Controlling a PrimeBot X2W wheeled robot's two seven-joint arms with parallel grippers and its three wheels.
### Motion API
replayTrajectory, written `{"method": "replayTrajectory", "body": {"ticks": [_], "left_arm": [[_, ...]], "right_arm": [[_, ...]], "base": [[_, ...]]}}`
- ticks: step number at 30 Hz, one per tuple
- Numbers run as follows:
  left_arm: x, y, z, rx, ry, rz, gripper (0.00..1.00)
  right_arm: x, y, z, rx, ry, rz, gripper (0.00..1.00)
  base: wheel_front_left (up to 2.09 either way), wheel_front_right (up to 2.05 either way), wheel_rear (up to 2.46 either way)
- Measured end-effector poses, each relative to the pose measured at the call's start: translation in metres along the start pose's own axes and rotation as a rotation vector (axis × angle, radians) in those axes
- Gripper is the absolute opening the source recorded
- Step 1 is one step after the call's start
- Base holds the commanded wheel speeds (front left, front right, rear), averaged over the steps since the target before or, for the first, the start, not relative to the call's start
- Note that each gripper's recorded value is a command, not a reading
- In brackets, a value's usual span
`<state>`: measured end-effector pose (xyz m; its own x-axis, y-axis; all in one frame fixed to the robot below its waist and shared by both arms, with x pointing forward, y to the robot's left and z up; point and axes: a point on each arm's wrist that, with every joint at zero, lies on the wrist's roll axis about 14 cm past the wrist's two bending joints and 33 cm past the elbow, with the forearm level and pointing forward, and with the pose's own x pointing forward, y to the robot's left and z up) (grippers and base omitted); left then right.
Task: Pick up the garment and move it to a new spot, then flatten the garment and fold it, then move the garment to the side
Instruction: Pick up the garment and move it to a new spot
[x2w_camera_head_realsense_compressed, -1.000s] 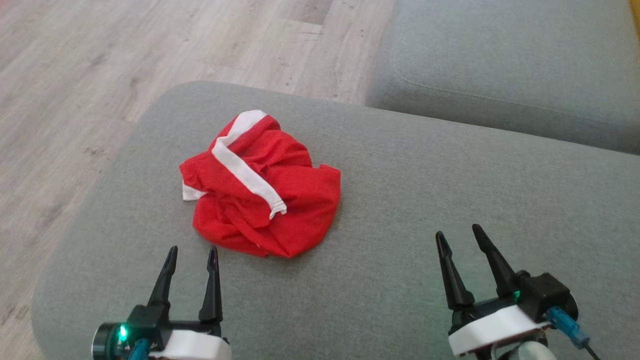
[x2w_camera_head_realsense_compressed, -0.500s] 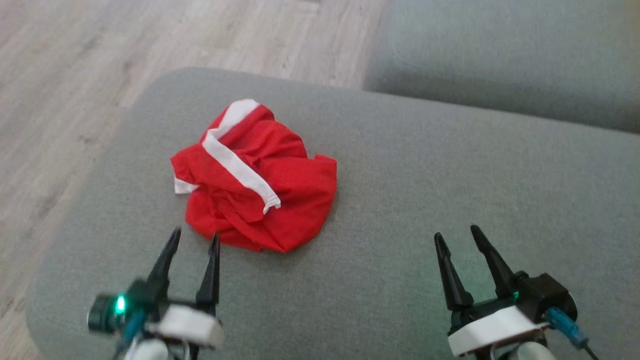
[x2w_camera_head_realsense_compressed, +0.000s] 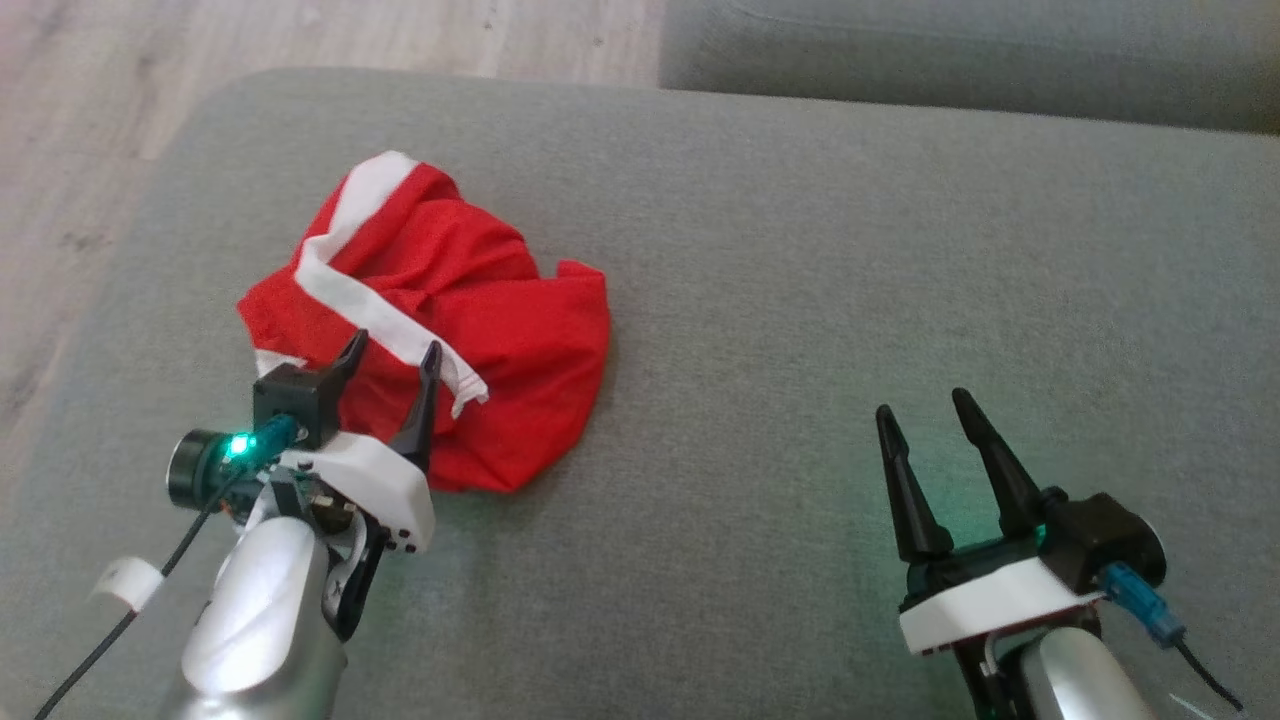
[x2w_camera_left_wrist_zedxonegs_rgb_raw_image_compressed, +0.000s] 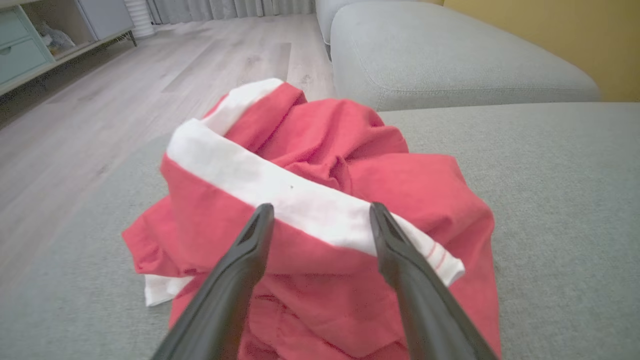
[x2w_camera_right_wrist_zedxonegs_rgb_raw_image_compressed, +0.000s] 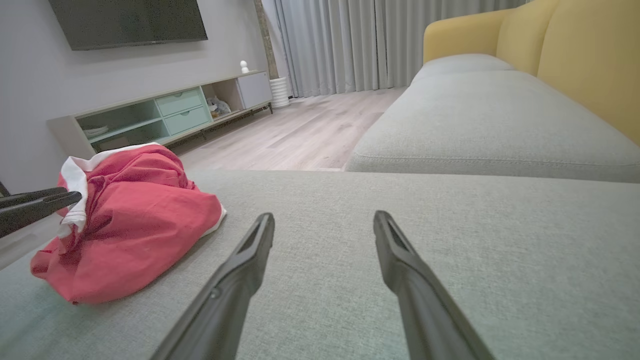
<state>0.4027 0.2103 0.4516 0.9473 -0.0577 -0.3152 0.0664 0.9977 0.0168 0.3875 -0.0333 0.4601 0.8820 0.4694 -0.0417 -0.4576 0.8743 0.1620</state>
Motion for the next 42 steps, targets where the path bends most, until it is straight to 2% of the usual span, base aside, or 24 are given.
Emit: {"method": "replayTrajectory", "body": {"ticks": [8,9,10,17,24,34,38,42], "left_arm": [[0.018,-0.015,-0.024,-0.016,0.091,-0.043,0.98],[0.018,-0.016,-0.023,-0.015,0.087,-0.047,0.19],[0.019,-0.017,-0.022,-0.013,0.076,-0.049,0.00],[0.019,-0.019,0.008,-0.004,-0.071,-0.058,0.00],[0.002,-0.028,0.093,0.010,-0.398,-0.093,0.00],[-0.060,-0.053,0.211,-0.034,-0.814,-0.199,0.00],[-0.060,-0.061,0.216,-0.010,-0.785,-0.234,0.00],[-0.054,-0.055,0.202,0.009,-0.734,-0.199,0.00]], "right_arm": [[-0.002,-0.020,-0.003,0.005,0.005,-0.057,1.00],[-0.003,-0.020,-0.002,0.004,0.004,-0.059,1.00],[-0.003,-0.021,-0.002,0.004,0.004,-0.061,1.00],[-0.005,-0.020,0.004,-0.004,-0.011,-0.062,1.00],[-0.008,-0.016,0.017,-0.022,-0.045,-0.055,1.00],[-0.020,-0.016,0.034,-0.020,-0.091,-0.073,1.00],[-0.028,-0.020,0.031,-0.008,-0.086,-0.095,1.00],[-0.033,-0.027,0.034,0.002,-0.098,-0.120,1.00]], "base": [[0.00,0.00,0.00],[0.00,0.00,0.00],[0.00,0.00,0.00],[0.00,0.00,0.00],[0.00,0.00,0.00],[0.00,0.00,0.00],[0.00,0.00,0.00],[0.00,0.00,0.00]]}}
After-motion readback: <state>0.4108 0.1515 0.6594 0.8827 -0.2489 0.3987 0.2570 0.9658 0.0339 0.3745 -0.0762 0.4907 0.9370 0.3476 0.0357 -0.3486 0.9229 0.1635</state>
